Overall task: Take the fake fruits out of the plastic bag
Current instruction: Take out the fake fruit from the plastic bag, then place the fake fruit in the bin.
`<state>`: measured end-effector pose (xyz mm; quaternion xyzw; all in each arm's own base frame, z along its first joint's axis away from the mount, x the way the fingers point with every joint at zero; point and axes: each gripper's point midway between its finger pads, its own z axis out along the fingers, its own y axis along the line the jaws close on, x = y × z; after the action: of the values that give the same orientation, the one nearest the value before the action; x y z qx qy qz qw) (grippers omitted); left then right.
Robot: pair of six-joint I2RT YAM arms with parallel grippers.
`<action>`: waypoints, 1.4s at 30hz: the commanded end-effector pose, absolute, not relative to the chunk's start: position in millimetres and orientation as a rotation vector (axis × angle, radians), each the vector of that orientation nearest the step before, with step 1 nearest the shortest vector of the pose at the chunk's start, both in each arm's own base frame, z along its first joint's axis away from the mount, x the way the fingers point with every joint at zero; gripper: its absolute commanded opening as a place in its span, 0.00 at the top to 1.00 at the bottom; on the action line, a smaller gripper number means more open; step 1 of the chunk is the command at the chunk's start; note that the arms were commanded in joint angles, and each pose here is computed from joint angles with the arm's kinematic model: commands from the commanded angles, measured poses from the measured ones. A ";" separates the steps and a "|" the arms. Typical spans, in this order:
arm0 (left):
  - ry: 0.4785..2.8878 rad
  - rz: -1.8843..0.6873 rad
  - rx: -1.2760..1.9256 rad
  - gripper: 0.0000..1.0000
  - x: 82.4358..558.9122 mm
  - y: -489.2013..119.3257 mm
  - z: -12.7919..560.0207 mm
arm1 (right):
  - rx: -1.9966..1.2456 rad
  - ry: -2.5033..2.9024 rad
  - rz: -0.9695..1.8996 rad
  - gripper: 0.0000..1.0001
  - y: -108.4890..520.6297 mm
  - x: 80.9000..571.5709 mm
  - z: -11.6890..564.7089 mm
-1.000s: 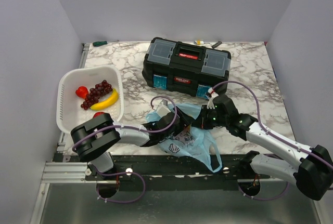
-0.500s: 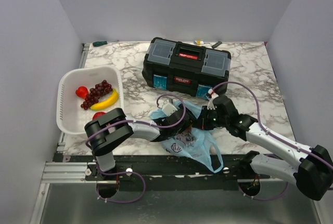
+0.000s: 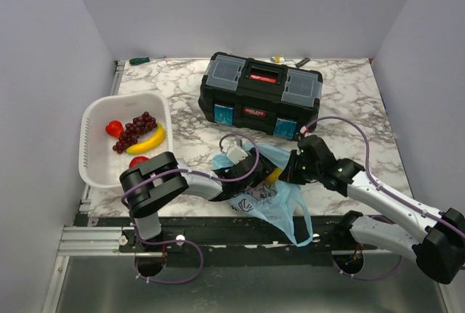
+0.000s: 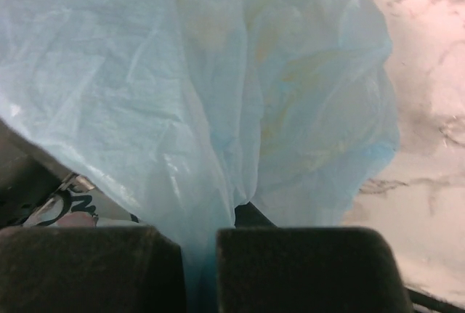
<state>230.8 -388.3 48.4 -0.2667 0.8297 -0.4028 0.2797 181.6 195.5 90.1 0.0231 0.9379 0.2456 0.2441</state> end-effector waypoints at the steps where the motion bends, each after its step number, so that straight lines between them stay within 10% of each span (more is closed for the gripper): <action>1: 2.251 -0.860 -0.591 0.73 222.9 -346.5 26.4 | 0.236 2.631 0.518 0.99 174.2 175.8 84.8; 30: 1.519 -1.935 0.388 0.71 106.3 -344.7 288.8 | 0.355 2.496 0.493 0.99 158.8 186.6 85.6; 42: 1.770 -0.970 0.194 0.72 201.0 -228.8 268.9 | 0.108 2.502 0.469 0.98 180.5 211.0 92.0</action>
<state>152.6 -292.1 335.0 0.1265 0.6199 -0.6129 0.4734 190.8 164.0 74.4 0.0822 0.9478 0.1603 0.2631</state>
